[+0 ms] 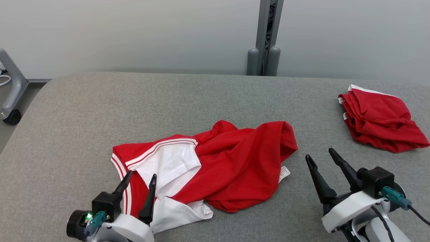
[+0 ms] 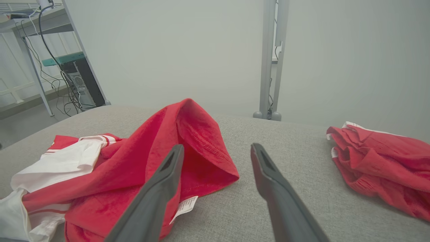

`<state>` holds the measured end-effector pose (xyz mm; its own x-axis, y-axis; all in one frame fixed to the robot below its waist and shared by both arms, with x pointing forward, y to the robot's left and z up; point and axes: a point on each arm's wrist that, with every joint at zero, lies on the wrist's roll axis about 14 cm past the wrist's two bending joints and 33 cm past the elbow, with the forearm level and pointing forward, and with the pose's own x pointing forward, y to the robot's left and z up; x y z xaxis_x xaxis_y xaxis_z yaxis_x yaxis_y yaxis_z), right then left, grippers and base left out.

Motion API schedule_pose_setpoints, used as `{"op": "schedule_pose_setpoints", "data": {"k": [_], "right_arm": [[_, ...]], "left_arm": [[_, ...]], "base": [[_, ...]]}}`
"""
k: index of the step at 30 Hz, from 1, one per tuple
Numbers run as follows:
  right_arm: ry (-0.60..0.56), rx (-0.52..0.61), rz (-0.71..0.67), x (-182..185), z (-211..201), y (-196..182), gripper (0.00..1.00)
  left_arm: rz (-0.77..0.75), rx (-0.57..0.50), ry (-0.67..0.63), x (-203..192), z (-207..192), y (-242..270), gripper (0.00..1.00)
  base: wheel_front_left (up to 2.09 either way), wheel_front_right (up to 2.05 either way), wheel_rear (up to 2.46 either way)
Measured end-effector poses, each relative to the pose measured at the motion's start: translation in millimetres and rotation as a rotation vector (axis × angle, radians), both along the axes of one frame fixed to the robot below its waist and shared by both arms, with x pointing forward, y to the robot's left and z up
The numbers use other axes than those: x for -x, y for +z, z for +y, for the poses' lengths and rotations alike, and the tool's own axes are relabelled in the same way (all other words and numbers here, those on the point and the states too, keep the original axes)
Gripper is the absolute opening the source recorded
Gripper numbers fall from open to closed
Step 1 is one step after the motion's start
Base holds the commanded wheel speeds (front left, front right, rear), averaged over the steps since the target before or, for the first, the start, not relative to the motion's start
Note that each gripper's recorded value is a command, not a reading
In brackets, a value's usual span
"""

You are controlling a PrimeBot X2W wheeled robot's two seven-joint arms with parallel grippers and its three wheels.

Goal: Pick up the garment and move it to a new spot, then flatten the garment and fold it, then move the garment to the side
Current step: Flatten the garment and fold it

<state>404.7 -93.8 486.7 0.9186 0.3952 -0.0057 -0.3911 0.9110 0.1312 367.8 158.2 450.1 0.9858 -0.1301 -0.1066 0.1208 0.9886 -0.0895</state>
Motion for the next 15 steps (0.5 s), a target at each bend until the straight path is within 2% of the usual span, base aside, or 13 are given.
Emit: {"op": "schedule_pose_setpoints", "data": {"k": [15], "right_arm": [[-0.012,0.002,0.02,-1.6,-6.2,-6.9,1.0]], "left_arm": [[0.26,0.041,-0.079,33.3,-27.6,-73.2,1.0]], "base": [[0.0,0.0,0.0]]}}
